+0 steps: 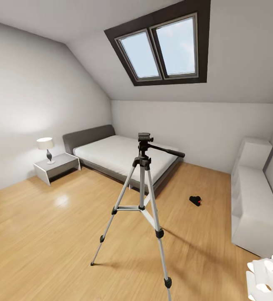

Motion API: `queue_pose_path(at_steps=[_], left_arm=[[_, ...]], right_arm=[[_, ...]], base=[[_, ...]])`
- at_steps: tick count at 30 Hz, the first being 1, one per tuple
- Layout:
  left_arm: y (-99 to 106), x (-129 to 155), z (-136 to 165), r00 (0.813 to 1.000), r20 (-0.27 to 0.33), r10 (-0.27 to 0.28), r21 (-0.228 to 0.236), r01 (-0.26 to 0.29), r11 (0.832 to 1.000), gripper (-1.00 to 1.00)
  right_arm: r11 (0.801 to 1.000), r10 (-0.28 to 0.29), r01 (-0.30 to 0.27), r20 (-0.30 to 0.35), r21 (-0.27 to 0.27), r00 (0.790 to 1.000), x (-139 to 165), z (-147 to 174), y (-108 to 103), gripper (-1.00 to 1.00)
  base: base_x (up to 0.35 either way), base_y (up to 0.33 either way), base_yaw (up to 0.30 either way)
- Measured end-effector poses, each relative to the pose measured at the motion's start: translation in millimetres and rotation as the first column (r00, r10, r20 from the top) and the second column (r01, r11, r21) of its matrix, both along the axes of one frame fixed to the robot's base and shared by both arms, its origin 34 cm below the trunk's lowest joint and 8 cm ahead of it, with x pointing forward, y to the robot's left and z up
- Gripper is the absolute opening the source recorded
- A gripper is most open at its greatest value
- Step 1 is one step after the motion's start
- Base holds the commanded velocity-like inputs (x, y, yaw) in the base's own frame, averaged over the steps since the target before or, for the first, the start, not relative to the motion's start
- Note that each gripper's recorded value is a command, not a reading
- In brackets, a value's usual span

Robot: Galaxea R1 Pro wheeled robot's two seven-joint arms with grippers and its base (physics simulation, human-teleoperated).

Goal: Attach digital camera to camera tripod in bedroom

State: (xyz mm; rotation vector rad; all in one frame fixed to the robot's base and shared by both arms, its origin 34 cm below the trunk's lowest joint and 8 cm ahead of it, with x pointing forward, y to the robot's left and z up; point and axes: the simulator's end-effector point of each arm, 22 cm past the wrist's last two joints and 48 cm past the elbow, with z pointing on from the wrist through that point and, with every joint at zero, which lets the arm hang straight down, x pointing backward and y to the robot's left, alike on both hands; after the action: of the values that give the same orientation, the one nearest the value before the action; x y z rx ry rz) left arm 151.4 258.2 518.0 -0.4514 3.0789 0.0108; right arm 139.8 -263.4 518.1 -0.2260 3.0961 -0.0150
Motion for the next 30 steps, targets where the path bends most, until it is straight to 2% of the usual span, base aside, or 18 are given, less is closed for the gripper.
queue_pose_path(at_steps=[13,19,23,25,26,27,30], left_arm=[[0,0,0,1.000,-0.001,0.000,0.000,0.000,1.000,1.00],[0,0,0,1.000,-0.001,0.000,0.000,0.000,1.000,1.00],[0,0,0,1.000,-0.001,0.000,-0.001,0.000,1.000,1.00],[-1,0,0,1.000,-0.001,0.000,-0.001,0.000,1.000,1.00],[-1,0,0,1.000,-0.001,0.000,-0.001,0.000,1.000,1.00],[-1,0,0,1.000,-0.001,0.000,-0.001,0.000,1.000,1.00],[-1,-1,0,1.000,-0.001,0.000,-0.001,0.000,1.000,1.00]], right_arm=[[1.000,0.001,-0.001,-0.004,-0.002,1.000,-1,0,-1,1.00],[1.000,0.005,-0.005,0.022,-0.001,1.000,12,0,0,1.00],[1.000,0.010,-0.012,0.124,0.013,0.992,67,4,8,1.00],[1.000,0.012,-0.018,0.223,0.025,0.975,137,19,17,1.00],[0.999,0.012,-0.018,0.240,0.027,0.971,154,24,18,1.00],[0.999,0.008,-0.016,0.262,0.031,0.965,185,38,21,1.00],[0.998,0.000,-0.019,0.311,0.058,0.950,237,68,31,1.00]], base=[[0.000,0.000,0.000],[0.000,0.000,0.000],[0.000,0.000,0.000],[0.000,0.000,0.000],[0.000,0.000,0.000],[0.000,0.000,0.000],[0.000,0.000,0.000]])
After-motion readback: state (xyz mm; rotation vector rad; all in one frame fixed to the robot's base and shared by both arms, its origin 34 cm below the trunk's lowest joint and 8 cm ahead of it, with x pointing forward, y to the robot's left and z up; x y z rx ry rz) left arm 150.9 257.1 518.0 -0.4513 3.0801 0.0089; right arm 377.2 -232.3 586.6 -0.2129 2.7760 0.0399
